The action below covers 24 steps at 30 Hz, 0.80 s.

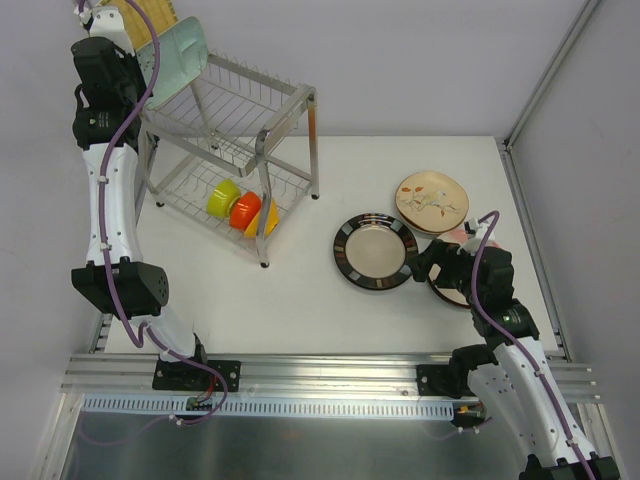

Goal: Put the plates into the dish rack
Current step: Insert the plate into the dish rack

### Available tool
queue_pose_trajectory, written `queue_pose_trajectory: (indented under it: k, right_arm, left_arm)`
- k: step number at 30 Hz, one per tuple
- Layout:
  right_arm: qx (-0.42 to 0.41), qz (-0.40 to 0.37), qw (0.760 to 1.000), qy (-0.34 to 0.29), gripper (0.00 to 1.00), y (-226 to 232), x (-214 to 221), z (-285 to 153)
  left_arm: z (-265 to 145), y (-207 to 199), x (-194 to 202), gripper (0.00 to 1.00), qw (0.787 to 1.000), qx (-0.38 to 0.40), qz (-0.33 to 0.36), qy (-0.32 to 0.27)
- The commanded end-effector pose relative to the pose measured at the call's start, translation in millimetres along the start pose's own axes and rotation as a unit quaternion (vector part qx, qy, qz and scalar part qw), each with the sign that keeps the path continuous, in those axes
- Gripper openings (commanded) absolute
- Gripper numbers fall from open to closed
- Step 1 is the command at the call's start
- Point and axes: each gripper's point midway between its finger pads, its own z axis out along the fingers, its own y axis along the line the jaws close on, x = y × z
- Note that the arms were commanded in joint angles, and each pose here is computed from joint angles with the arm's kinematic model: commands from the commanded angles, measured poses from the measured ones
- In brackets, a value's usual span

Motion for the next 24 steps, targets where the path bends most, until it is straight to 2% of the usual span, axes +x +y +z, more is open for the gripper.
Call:
queue_pose_trajectory:
  k: [1, 14, 24]
  right_arm:
    - [-0.006, -0.013, 1.0, -0.023, 1.0, 2.9, -10.4, -0.2]
    - [-0.004, -0.016, 1.0, -0.025, 0.99, 2.4, -12.2, -0.3]
    - [-0.002, -0.016, 1.0, -0.024, 1.0, 1.6, -11.5, 0.1]
  left_arm:
    - [-31.9, 25.0, -49.6, 0.0, 0.996, -0.053, 0.0, -0.068]
    - [-33.8, 33.9, -28.3, 0.0, 0.997, -0.063, -0.007, -0.051]
    - [-39.9, 41.2, -32.5, 0.0, 0.995, -0.074, -0.013, -0.061]
